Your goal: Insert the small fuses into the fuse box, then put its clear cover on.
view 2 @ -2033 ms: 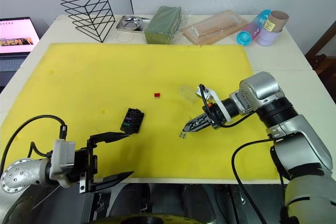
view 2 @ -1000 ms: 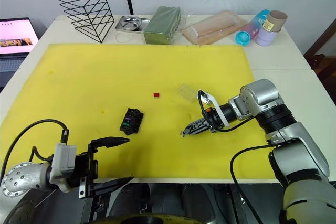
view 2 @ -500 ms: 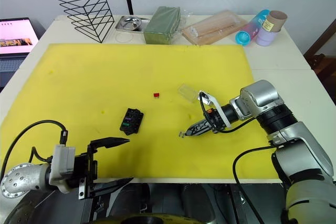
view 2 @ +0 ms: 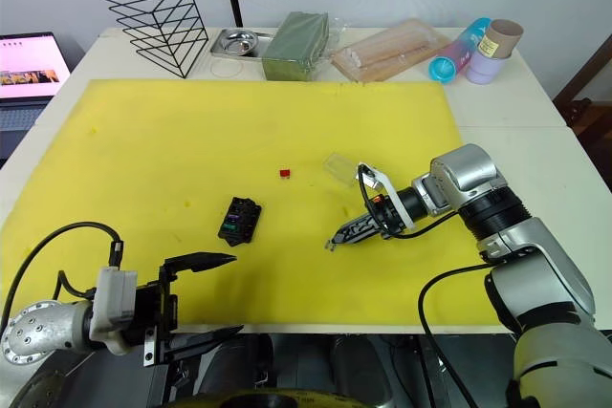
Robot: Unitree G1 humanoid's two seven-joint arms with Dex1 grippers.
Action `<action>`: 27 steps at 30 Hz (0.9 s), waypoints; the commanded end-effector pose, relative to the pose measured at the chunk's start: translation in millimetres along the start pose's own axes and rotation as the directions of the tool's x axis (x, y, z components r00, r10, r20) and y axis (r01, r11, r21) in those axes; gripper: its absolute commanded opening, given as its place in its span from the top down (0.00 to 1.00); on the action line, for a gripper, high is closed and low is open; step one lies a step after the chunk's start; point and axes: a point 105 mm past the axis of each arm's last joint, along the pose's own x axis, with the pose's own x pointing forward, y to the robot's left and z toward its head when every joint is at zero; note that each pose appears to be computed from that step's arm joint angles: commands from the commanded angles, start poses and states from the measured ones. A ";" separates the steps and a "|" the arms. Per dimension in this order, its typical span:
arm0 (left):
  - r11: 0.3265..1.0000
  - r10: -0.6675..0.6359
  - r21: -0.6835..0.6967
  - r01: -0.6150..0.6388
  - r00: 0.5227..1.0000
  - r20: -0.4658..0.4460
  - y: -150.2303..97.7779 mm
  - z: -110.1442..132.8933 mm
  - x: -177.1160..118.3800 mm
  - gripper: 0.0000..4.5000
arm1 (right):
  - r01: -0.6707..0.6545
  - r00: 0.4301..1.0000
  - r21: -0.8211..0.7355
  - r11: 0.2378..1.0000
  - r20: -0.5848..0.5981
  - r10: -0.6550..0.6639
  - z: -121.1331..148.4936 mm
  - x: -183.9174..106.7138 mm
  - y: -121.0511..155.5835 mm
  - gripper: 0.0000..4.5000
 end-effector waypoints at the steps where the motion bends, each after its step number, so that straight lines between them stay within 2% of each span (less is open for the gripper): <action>1: 1.000 -0.010 0.020 0.010 1.000 0.010 -1.2 4.7 1.4 0.00 | 0.000 1.000 -0.021 1.000 0.010 0.000 1.8 -1.9 1.3 0.75; 13: 0.999 -0.011 0.038 0.010 1.000 0.017 6.0 7.7 3.4 0.00 | -0.039 0.999 -0.022 0.999 -0.009 0.039 -2.2 8.6 1.7 0.75; 25: 0.999 -0.020 0.043 0.019 1.000 0.019 1.4 9.5 6.7 0.00 | -0.037 0.999 -0.026 0.999 -0.001 0.037 -1.2 15.2 -3.7 0.75; 27: 0.999 -0.018 0.043 0.018 1.000 0.021 1.1 9.8 7.7 0.00 | -0.020 1.000 -0.028 0.999 -0.002 0.020 -2.2 16.1 -7.4 0.82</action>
